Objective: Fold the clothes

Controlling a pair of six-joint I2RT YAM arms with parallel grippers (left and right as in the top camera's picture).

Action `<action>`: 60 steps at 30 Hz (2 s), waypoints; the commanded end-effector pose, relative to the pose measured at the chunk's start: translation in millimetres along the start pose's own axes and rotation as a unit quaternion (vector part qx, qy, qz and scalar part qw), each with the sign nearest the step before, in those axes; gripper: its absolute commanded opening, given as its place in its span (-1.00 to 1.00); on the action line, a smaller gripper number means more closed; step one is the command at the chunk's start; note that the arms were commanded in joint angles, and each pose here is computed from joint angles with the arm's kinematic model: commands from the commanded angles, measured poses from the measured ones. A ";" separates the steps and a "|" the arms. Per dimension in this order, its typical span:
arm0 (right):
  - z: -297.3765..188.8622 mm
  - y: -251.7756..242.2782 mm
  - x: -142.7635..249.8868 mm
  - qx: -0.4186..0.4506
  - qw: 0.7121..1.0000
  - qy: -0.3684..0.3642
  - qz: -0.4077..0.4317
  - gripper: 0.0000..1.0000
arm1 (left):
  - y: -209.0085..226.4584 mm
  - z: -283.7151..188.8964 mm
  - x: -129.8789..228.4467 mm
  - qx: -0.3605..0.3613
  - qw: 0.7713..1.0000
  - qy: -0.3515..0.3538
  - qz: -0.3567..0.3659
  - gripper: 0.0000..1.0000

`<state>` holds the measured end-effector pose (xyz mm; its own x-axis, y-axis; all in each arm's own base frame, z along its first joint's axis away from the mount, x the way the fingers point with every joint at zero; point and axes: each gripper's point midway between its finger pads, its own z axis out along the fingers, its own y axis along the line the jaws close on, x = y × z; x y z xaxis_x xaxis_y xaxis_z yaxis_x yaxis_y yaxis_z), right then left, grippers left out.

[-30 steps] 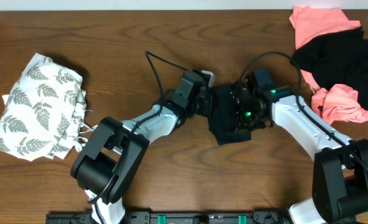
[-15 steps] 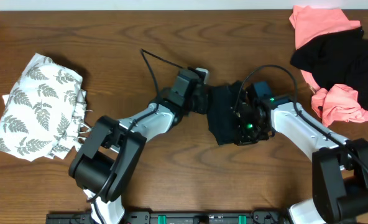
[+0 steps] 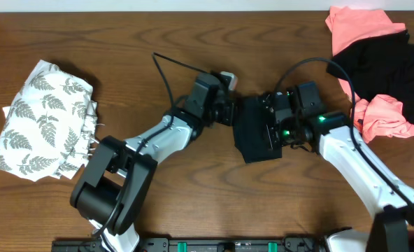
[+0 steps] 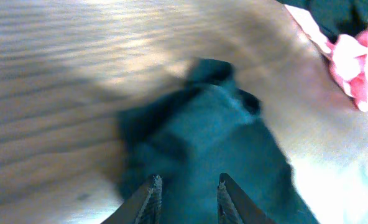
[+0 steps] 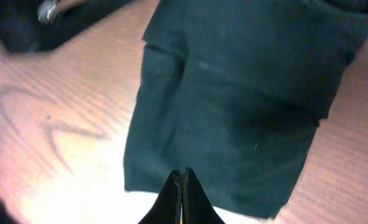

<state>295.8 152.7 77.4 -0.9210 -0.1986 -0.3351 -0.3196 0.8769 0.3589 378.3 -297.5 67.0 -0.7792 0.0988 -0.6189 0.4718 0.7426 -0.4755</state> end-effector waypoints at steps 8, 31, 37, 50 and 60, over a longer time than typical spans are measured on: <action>59.2 -28.9 18.3 0.014 0.996 0.069 0.050 -0.97 | 7.0 28.8 29.4 -0.031 0.999 0.029 0.015 -0.38; 45.4 -30.4 75.0 0.062 0.980 0.184 0.037 -0.97 | 45.4 -45.3 -75.0 -0.079 0.993 -0.084 0.002 -0.37; 16.0 -30.5 39.5 0.064 0.992 0.093 0.064 -0.49 | 38.9 -72.6 -38.5 -0.100 0.994 -0.004 -0.034 0.00; -15.3 -13.6 -36.2 -0.034 0.989 -0.071 0.124 -0.05 | 69.5 -40.0 26.2 -0.100 0.943 0.087 -0.304 0.51; 41.5 -44.5 -63.1 -0.008 0.972 -0.098 0.212 -0.97 | 66.4 -34.5 11.7 -0.038 0.942 0.075 -0.324 0.52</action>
<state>375.6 144.6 62.6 -0.9067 0.2025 -0.3699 -0.0110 0.8655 0.5008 392.4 -220.2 50.2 -0.9372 -0.3040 -0.1710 -0.1273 0.7547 -0.6436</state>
